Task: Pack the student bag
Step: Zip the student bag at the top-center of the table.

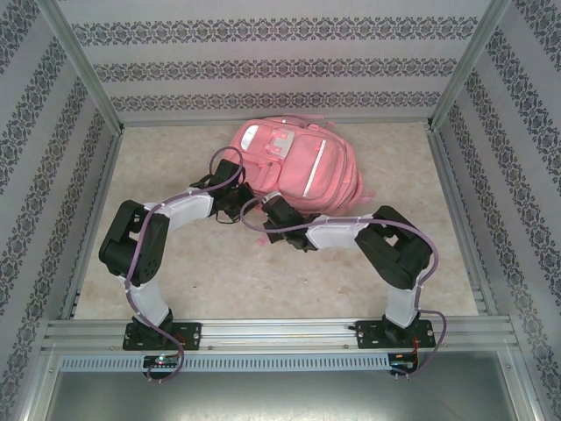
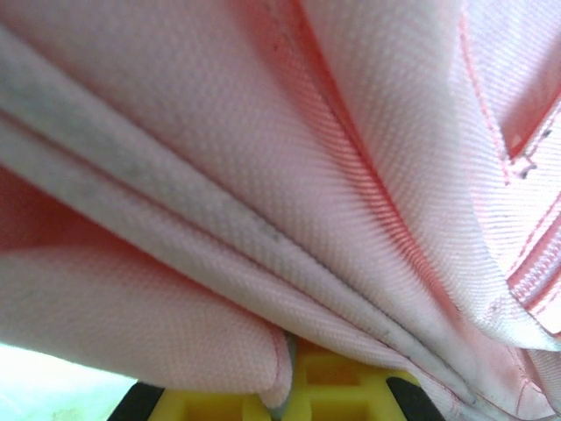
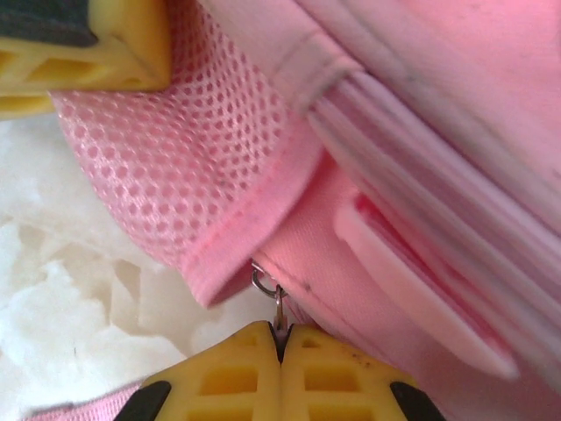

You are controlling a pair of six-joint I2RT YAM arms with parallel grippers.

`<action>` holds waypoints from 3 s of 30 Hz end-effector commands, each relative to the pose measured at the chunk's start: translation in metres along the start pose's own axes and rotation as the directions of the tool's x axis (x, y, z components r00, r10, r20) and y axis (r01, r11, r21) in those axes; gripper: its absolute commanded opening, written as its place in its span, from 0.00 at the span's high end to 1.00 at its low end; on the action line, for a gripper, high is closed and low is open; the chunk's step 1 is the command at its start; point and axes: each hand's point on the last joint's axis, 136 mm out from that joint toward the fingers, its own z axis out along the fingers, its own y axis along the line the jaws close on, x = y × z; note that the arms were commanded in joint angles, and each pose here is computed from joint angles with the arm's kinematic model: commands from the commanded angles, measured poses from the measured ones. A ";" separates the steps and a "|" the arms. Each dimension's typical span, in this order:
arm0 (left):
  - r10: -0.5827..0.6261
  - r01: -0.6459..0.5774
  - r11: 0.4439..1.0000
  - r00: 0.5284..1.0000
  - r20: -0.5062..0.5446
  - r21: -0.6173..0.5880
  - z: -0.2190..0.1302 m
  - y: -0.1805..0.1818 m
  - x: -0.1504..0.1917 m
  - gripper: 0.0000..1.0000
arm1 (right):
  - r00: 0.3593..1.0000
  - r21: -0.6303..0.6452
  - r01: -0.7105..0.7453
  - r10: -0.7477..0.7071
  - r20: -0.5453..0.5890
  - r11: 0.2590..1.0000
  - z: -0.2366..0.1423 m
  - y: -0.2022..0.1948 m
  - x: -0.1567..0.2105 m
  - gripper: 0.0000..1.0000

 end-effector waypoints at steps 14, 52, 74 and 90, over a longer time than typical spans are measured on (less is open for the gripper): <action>-0.039 0.063 0.986 0.987 0.155 -0.157 -0.033 0.053 -0.057 1.00 | 0.980 0.264 -0.171 0.192 -0.053 0.949 -0.058 -0.097 0.048 1.00; -0.317 0.354 0.918 0.927 -0.202 0.181 0.008 -0.085 0.087 0.30 | 0.963 -0.019 -0.269 0.269 0.004 0.963 -0.081 -0.051 0.019 1.00; -0.321 0.338 0.922 0.940 0.114 -0.188 -0.064 0.059 0.051 1.00 | 0.975 0.137 -0.216 0.221 -0.023 0.967 -0.075 -0.102 0.034 1.00; -0.244 0.294 0.903 0.951 0.189 -0.314 -0.143 0.163 -0.049 1.00 | 0.988 -0.076 -0.156 0.155 -0.011 0.985 -0.071 -0.024 -0.004 1.00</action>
